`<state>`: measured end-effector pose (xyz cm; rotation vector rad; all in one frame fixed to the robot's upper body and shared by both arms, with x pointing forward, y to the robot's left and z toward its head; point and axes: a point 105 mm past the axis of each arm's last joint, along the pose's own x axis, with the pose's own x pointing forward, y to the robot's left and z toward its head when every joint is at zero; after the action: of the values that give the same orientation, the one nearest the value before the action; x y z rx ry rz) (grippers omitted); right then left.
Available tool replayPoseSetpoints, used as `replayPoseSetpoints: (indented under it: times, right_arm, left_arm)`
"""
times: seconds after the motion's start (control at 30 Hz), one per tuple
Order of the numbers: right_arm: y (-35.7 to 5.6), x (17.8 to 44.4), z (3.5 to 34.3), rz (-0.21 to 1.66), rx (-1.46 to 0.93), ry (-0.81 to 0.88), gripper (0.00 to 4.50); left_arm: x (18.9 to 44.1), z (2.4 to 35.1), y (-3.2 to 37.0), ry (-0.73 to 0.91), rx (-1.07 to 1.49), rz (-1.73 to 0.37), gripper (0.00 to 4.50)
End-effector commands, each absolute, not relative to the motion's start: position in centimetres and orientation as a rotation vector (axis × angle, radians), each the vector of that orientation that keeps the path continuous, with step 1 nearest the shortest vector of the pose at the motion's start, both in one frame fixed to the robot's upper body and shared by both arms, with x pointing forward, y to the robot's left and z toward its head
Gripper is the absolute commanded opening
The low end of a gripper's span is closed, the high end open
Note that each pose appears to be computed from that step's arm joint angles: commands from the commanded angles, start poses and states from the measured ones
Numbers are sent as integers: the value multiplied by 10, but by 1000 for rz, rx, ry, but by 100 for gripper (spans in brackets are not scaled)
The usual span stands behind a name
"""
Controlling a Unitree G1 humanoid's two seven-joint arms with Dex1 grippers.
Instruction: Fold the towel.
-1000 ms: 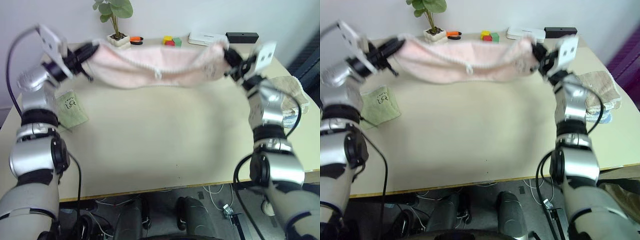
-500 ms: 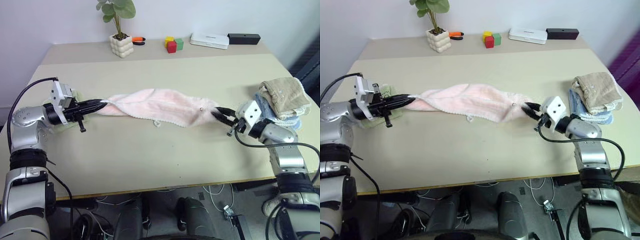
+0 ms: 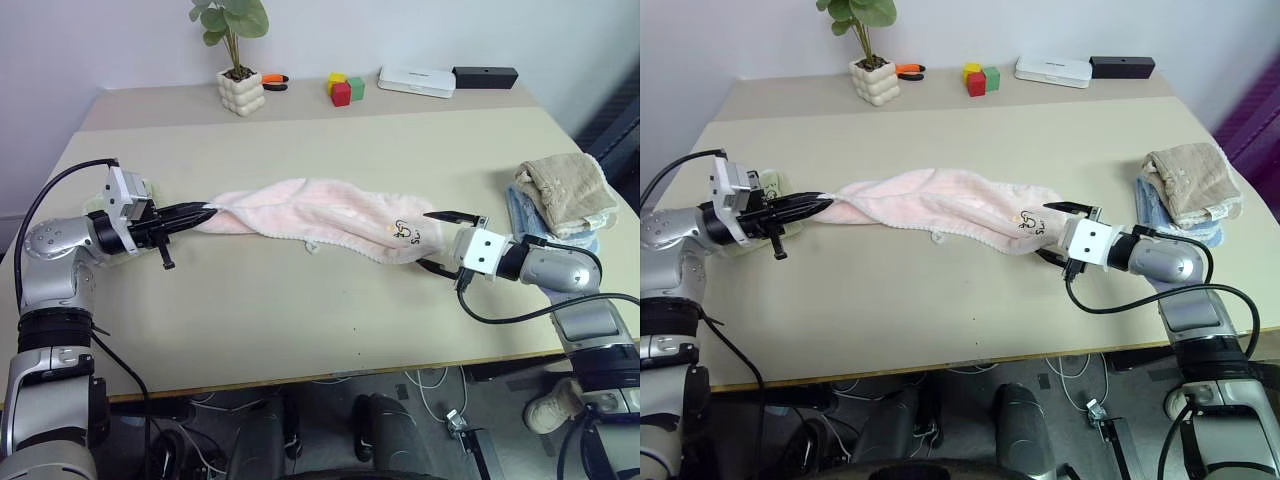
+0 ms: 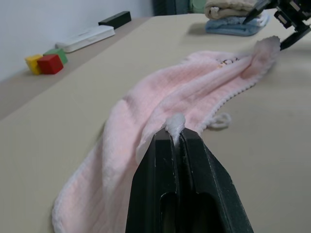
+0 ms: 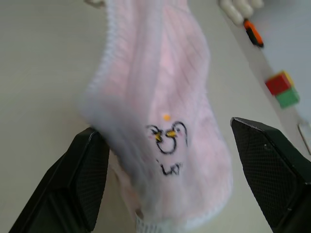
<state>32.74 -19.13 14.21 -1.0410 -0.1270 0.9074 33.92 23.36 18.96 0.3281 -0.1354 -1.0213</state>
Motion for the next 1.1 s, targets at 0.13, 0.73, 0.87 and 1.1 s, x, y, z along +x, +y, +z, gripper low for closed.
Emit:
replayPoseSetpoints:
  times: [0.13, 0.73, 0.87, 1.1]
  right_arm:
    - [-180, 323, 149, 932, -1102, -193, 266]
    - [-219, 306, 183, 991, -726, -97, 2]
    - [-231, 295, 180, 1029, -700, -19, 2]
    - [-230, 271, 158, 1138, -696, 119, 2]
  left_arm:
    - [335, 202, 236, -174, 349, -1010, 0]
    - [308, 178, 261, 16, 481, -1092, 0]
    - [296, 167, 266, 73, 519, -1142, 0]
    - [276, 149, 269, 151, 531, -1214, 0]
